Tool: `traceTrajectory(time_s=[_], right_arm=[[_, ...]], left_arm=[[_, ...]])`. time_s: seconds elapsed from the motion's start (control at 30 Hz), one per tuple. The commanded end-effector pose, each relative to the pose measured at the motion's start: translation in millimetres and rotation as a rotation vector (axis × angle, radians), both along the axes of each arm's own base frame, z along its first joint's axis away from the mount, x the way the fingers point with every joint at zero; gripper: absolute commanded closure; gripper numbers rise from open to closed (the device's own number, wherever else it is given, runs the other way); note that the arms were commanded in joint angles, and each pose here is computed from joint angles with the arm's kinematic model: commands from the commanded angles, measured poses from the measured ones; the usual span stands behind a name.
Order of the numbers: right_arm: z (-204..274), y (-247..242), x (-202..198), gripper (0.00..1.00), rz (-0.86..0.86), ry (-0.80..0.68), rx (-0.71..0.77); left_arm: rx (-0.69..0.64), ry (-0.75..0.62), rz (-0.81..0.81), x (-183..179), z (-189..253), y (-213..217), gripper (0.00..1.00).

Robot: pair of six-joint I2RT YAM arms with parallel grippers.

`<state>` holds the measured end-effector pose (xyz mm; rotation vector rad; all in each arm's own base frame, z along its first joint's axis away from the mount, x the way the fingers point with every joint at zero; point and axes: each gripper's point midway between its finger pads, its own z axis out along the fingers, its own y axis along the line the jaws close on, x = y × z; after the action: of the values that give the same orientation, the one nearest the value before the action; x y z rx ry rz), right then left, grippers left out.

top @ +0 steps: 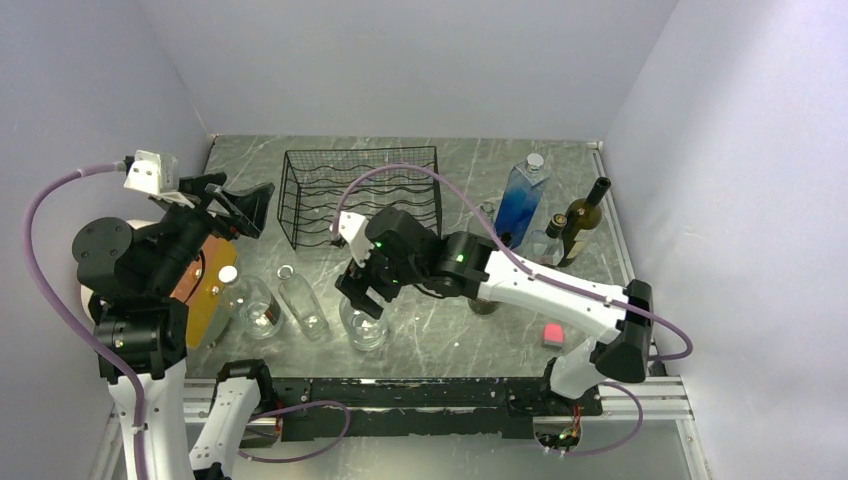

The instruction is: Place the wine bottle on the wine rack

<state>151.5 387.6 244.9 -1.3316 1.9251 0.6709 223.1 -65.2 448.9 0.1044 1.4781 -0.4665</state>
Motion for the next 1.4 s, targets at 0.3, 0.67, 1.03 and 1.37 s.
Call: traceTrajectory(time_s=[0.3, 0.67, 1.03, 1.37], right_arm=[[-36.8, 21.8, 16.1, 0.34, -0.021, -0.044, -0.063], [-37.8, 15.5, 35.4, 0.75, -0.114, -0.150, 0.006], [-39.8, -36.1, 45.6, 0.98, -0.340, -0.236, 0.209], [-87.4, -81.7, 25.2, 1.00, -0.449, -0.112, 0.228]], left_arm=[[0.009, 0.009, 0.010, 4.0, -2.1, 1.7, 0.05], [-0.006, 0.014, -0.104, 2.6, 3.5, -16.6, 0.05], [-0.059, 0.086, -0.243, 13.2, -5.7, -38.8, 0.05], [-0.181, 0.278, -0.406, 41.1, -31.5, -61.3, 0.08]])
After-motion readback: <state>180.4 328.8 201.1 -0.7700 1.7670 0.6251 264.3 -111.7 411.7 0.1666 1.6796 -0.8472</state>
